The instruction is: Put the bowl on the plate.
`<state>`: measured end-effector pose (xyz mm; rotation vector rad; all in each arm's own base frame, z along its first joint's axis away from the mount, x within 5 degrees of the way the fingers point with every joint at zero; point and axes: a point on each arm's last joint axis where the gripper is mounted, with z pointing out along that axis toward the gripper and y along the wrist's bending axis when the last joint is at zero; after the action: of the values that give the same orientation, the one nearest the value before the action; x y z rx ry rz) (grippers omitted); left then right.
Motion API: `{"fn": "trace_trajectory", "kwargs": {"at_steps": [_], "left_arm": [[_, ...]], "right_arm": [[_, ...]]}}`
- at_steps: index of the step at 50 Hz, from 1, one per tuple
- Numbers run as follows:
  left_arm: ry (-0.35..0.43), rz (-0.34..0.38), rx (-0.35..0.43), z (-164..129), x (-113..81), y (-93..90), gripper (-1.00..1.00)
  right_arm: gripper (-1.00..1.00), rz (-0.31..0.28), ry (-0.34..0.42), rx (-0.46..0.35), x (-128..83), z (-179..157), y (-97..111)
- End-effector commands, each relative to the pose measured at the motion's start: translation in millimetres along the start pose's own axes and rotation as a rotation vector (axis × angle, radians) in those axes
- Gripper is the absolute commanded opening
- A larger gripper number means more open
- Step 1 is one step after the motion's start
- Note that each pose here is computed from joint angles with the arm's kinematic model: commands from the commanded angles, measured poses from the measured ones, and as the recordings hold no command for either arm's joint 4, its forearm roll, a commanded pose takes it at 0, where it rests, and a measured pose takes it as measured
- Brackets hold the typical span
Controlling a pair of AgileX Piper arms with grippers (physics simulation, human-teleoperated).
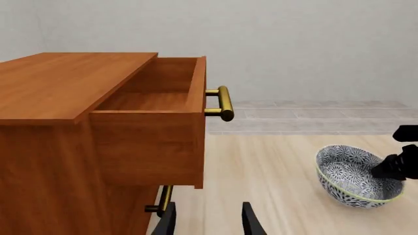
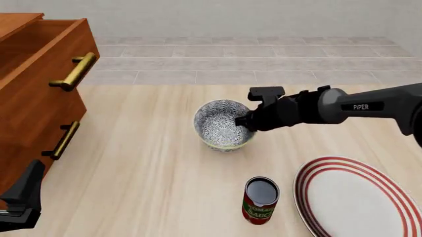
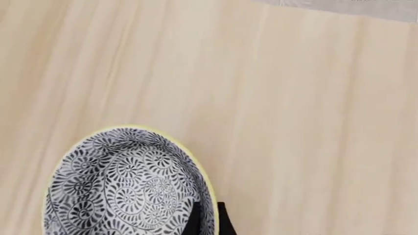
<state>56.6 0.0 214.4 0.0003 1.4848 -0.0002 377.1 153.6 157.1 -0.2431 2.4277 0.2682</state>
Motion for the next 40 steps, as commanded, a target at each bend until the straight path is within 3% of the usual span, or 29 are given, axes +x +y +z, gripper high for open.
{"fn": "trace_trajectory", "kwargs": {"at_steps": [1, 30, 40], "left_arm": [[0.0, 0.0, 0.0, 0.0, 0.0, 0.0, 1.0], [0.0, 0.0, 0.0, 0.0, 0.0, 0.0, 1.0], [0.0, 0.0, 0.0, 0.0, 0.0, 0.0, 1.0]], "right_arm": [[-1.0, -0.054, -0.005, 0.005, -1.2, -2.8, 0.7], [-1.0, -0.035, -0.14, -0.032, -33.6, -64.1, 14.0], [-1.0, -0.009, -0.185, -0.015, -42.2, -85.8, 2.1]]}}
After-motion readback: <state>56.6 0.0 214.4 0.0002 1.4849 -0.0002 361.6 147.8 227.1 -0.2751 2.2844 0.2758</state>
